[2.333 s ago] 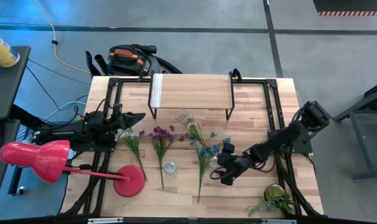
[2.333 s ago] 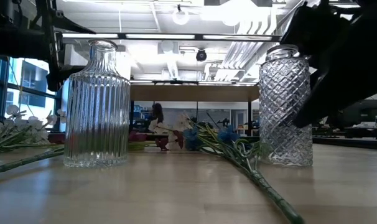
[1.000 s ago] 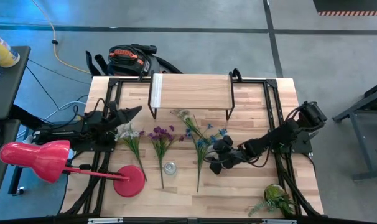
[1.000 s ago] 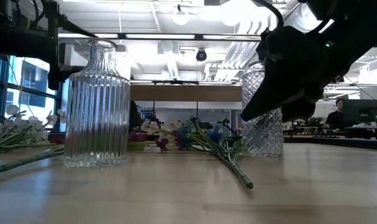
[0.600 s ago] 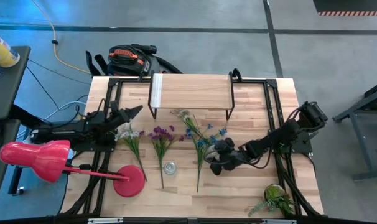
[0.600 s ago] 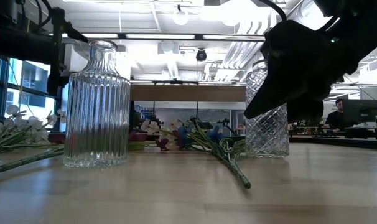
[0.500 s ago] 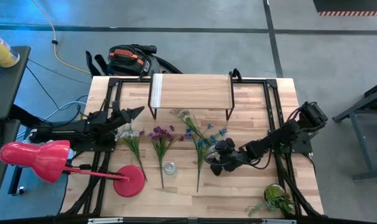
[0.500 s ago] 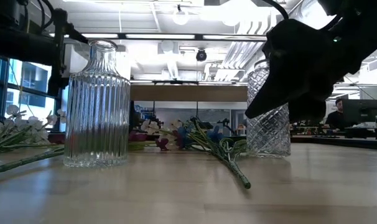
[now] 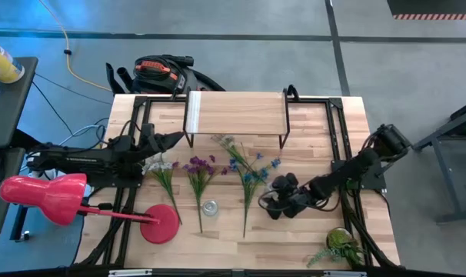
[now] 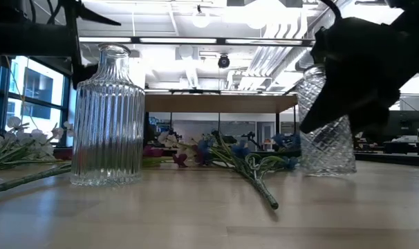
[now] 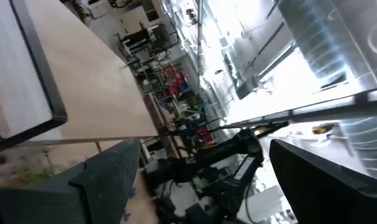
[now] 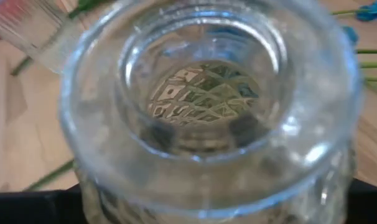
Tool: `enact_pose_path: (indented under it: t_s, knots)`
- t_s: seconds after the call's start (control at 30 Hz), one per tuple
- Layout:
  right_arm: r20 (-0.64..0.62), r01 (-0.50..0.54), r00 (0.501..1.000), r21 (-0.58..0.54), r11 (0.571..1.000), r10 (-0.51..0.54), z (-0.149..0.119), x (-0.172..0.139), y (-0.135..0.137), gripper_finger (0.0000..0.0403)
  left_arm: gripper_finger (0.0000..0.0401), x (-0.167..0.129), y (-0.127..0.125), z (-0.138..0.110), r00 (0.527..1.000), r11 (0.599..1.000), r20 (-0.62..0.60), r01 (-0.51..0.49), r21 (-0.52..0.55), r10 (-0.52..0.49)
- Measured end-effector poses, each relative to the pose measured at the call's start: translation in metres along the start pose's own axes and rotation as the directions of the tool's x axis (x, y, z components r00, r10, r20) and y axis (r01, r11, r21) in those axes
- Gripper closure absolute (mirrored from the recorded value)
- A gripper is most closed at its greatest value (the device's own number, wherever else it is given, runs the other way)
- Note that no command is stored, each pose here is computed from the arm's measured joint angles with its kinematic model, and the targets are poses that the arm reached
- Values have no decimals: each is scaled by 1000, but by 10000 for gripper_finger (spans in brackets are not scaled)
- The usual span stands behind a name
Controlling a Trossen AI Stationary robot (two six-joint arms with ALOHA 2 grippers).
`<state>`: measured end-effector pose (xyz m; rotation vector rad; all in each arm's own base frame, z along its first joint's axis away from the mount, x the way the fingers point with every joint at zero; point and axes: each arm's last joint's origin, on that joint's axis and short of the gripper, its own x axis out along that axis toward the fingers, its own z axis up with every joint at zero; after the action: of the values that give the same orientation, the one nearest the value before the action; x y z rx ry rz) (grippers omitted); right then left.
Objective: Pick and place flowers into a vace then onto a shelf
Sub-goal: Put the blue flowers into the right transparent vase
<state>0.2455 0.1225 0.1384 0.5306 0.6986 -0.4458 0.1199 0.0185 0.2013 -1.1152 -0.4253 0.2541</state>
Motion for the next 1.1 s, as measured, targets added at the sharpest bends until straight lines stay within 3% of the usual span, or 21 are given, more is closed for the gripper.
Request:
enact_pose_path:
  t_s: [0.17, 0.27, 0.5, 0.67, 0.73, 0.83, 0.93, 1.0, 1.1]
  knots:
    - [-2, 30, 1000, -23, 999, -30, -6, -8, -1, 139, 17, 6, 5, -4, 998, 998, 14, -61, -23, 61]
    - [5, 67, 998, -28, 997, -67, -12, -17, -4, 141, 47, 14, 0, -4, 996, 996, 11, -89, -20, 89]
    - [13, 95, 995, -28, 995, -94, -20, -23, -5, 147, 180, 49, -29, -3, 991, 991, -4, -132, 16, 132]
    - [31, 108, 994, -31, 994, -107, -29, -28, -6, 145, 287, 87, -56, -8, 968, 969, -133, -194, 152, 214]
    - [38, 109, 993, -29, 994, -108, -31, -29, -7, 147, 331, 103, -65, -12, 939, 946, -198, -239, 217, 282]
    - [42, 98, 994, -29, 995, -97, -35, -31, -8, 147, 379, 124, -68, -19, 859, 881, -257, -365, 300, 443]
    - [41, 95, 995, -35, 995, -93, -39, -34, -8, 143, 371, 141, -67, -26, 776, 825, -283, -514, 235, 564]
    - [45, 98, 994, -49, 994, -96, -42, -36, -8, 143, 340, 151, -65, -31, 739, 794, -296, -589, 151, 605]
    - [50, 106, 993, -75, 992, -103, -45, -39, -9, 146, 282, 162, -59, -41, 708, 778, -362, -621, 92, 607]
